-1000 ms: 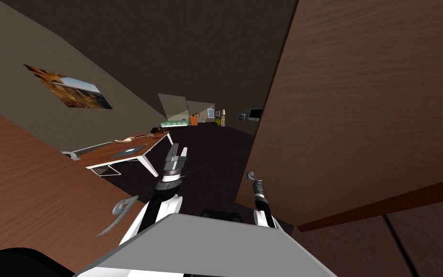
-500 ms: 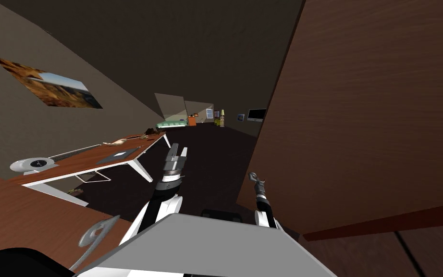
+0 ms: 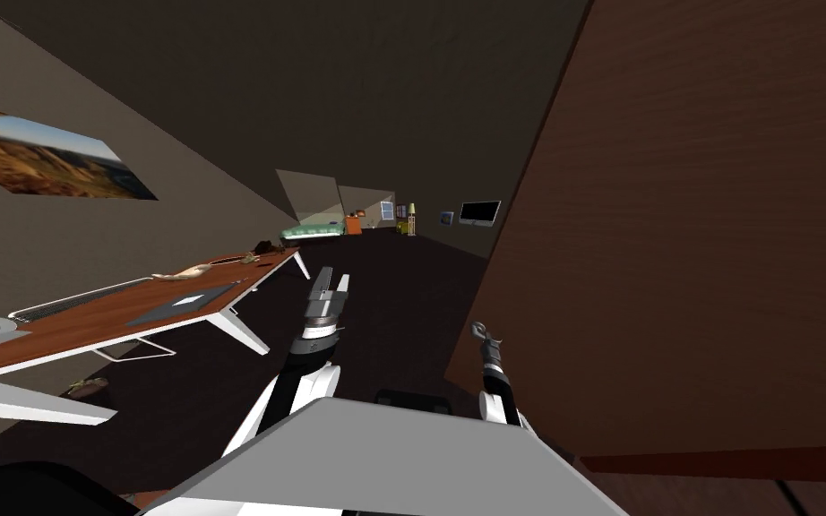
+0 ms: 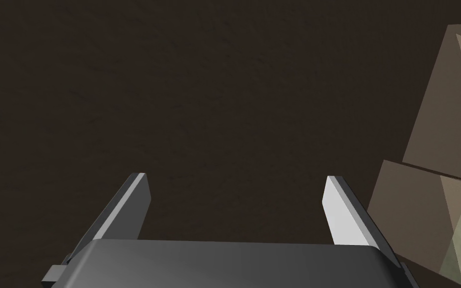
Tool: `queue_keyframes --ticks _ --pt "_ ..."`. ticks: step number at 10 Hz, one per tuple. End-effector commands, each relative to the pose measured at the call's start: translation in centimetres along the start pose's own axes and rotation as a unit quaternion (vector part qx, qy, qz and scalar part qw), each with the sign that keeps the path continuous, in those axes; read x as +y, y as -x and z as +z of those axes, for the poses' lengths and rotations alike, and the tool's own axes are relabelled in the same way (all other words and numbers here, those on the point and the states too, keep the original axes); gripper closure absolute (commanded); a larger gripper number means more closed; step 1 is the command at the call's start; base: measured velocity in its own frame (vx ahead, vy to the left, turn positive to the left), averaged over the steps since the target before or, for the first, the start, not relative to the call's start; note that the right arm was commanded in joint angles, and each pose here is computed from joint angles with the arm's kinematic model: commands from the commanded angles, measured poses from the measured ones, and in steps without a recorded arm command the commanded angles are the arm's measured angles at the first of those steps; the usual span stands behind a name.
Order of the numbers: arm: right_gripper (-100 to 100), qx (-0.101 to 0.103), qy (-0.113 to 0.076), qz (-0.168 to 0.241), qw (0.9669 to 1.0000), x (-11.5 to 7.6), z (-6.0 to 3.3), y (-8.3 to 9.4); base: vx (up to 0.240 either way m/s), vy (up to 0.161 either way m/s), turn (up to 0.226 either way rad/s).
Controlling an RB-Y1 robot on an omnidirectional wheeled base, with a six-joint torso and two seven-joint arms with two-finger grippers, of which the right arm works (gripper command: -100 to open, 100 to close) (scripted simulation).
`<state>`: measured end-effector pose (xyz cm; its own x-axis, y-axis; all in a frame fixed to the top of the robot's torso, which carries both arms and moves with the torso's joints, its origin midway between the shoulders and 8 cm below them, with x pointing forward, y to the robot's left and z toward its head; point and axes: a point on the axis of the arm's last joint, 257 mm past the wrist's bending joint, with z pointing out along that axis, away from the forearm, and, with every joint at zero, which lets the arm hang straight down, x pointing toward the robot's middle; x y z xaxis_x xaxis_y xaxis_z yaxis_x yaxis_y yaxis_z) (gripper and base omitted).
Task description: Push the door open
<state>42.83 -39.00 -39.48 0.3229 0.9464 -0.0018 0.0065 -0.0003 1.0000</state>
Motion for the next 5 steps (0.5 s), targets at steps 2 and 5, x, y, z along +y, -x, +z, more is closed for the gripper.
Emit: queue_keyframes --ticks 2,5 --pt "100 -0.017 0.003 0.001 0.9999 0.3 0.14 1.2 0.200 0.048 -0.060" --pt "100 -0.031 0.001 0.000 0.9995 0.1 0.00 2.6 0.144 0.015 -0.039"
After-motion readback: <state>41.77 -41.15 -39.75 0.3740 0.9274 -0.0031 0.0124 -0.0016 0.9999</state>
